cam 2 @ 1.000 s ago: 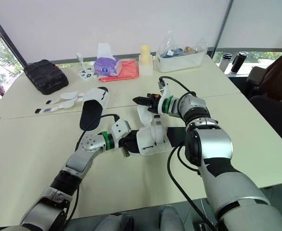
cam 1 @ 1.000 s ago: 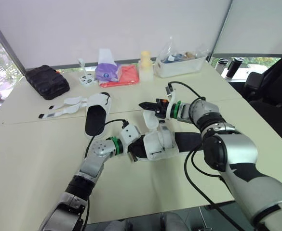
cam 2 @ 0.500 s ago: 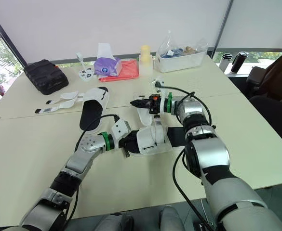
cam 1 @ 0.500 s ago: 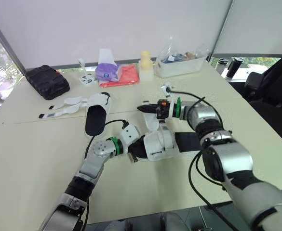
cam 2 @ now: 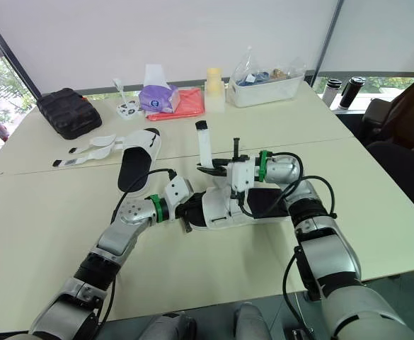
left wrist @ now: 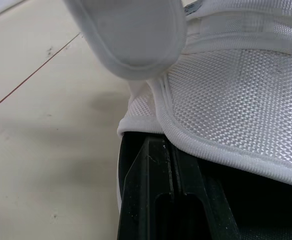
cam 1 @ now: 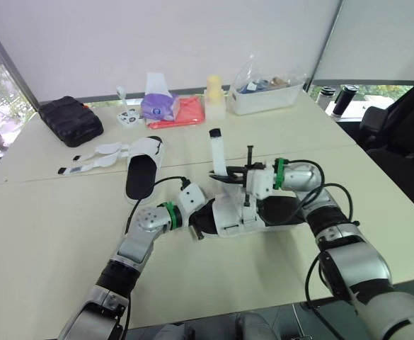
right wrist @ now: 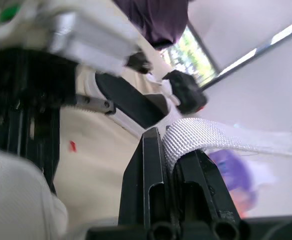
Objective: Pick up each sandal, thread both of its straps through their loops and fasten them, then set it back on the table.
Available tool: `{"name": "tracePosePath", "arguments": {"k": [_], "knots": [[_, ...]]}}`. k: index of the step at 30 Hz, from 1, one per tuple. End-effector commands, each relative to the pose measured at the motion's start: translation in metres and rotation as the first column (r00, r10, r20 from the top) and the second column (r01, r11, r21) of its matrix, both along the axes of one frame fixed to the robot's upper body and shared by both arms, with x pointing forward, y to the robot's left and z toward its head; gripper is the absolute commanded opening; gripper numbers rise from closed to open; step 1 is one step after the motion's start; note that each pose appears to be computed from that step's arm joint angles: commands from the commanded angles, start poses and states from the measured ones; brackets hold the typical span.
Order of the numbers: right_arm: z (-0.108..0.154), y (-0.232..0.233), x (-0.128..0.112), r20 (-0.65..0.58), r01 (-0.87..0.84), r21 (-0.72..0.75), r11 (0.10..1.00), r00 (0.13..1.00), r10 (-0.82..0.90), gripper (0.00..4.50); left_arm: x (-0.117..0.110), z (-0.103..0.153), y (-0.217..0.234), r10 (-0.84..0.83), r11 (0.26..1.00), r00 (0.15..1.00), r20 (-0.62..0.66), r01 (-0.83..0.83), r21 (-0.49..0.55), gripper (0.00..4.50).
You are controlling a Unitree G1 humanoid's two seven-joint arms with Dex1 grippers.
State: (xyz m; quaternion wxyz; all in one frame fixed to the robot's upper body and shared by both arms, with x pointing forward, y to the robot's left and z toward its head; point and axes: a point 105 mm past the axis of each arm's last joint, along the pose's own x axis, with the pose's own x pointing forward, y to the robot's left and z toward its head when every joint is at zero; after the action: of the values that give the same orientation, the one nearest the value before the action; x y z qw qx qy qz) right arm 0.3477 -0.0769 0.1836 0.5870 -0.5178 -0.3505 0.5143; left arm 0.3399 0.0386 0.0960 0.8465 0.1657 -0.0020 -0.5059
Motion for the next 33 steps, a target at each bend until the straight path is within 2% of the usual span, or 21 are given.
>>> {"name": "tracePosePath", "arguments": {"k": [1, 7, 13, 16, 21, 23, 33], "knots": [[0.029, 0.003, -0.014, 0.253, -0.099, -0.007, 0.995, 0.962, 0.098, 0.05, -0.004, -0.006, -0.004, -0.03, 0.999, 0.999, -0.024, 0.031, 0.018, 0.0], [0.021, -0.003, -0.015, 0.334, -0.087, -0.086, 0.992, 0.936, 0.111, 0.05, -0.003, -0.005, -0.008, -0.043, 0.999, 0.999, -0.023, 0.044, 0.016, 0.0], [0.017, -0.005, 0.001, 0.415, -0.005, -0.09, 0.996, 0.909, 0.042, 0.05, -0.005, -0.006, -0.009, -0.05, 0.999, 0.998, -0.028, 0.051, 0.017, 0.0], [0.016, -0.008, 0.009, 0.44, 0.023, -0.091, 0.996, 0.898, 0.02, 0.98, -0.005, -0.005, -0.009, -0.051, 0.999, 0.998, -0.028, 0.051, 0.017, 0.0], [0.022, -0.012, 0.013, 0.498, 0.024, -0.032, 0.999, 0.867, -0.005, 3.53, -0.006, -0.005, -0.009, -0.052, 0.998, 0.998, -0.029, 0.053, 0.017, 0.0], [0.023, -0.018, 0.013, 0.482, 0.03, -0.012, 0.999, 0.876, -0.02, 4.48, -0.006, -0.005, -0.01, -0.056, 0.998, 0.998, -0.029, 0.056, 0.016, 0.0], [0.012, -0.06, 0.009, 0.47, 0.127, -0.079, 0.989, 0.879, -0.076, 4.48, -0.007, -0.005, -0.013, -0.075, 0.997, 0.997, -0.032, 0.076, 0.017, 0.0]]}}
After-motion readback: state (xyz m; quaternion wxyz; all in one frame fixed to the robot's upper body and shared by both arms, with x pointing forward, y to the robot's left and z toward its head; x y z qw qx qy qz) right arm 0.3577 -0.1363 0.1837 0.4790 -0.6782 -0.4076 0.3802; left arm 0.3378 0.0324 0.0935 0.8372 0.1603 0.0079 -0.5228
